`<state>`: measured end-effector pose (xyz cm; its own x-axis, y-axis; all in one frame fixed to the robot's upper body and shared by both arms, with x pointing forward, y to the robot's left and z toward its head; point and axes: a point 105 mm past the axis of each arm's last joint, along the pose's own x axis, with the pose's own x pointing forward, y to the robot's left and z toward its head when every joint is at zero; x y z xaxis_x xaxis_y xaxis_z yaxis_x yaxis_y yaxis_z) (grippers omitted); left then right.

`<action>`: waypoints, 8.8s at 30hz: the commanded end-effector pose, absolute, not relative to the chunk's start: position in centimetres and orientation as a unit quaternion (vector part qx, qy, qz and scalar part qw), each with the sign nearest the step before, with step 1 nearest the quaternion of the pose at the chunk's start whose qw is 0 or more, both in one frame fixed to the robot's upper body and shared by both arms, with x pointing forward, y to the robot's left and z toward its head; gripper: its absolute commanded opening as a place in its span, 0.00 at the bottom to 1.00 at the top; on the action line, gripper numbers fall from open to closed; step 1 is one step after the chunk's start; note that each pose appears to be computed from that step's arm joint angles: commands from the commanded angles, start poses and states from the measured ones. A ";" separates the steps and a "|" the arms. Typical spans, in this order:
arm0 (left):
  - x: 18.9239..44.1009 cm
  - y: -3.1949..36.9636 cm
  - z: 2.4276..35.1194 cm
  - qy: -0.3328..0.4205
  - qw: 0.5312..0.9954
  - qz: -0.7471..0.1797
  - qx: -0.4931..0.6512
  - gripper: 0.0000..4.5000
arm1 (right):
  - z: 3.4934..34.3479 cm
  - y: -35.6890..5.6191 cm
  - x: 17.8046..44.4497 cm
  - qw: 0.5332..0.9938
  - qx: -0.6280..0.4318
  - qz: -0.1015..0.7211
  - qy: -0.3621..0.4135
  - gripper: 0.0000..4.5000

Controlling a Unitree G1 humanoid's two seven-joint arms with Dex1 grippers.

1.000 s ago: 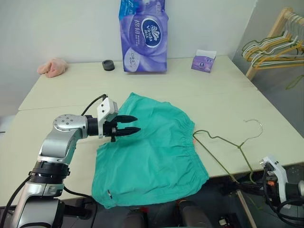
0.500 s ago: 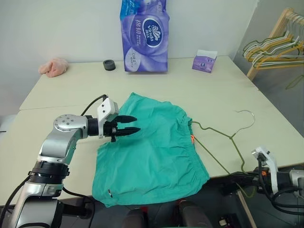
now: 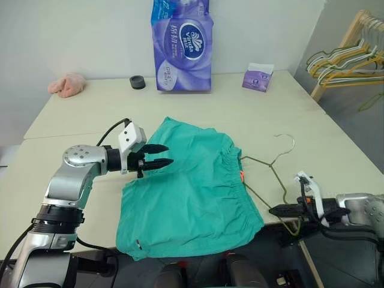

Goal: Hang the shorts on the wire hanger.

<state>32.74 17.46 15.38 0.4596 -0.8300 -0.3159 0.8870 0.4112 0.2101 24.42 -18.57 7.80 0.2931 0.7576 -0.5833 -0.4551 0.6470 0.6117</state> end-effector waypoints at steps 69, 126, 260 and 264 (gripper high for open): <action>33.6 14.1 18.2 0.069 0.682 -0.652 0.323 0.02 | 17.1 -8.3 26.8 0.738 -0.307 0.593 0.097 0.00; 34.0 15.3 18.6 0.068 0.735 -0.609 0.291 0.00 | 8.4 -11.1 24.1 0.872 0.084 0.406 0.260 0.01; 38.0 19.8 15.1 0.087 0.798 -0.499 0.327 0.00 | 14.9 -13.5 28.2 0.731 -0.268 0.578 0.245 0.00; 38.1 20.7 14.8 0.094 0.805 -0.483 0.332 0.00 | 14.4 -14.6 27.8 0.736 -0.262 0.567 0.262 0.00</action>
<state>37.51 19.67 12.93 0.4556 -0.7341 -0.5035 0.8795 0.2841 0.3818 27.97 -14.37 13.33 0.2079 0.6896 -0.6937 -0.9715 0.2282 -0.0644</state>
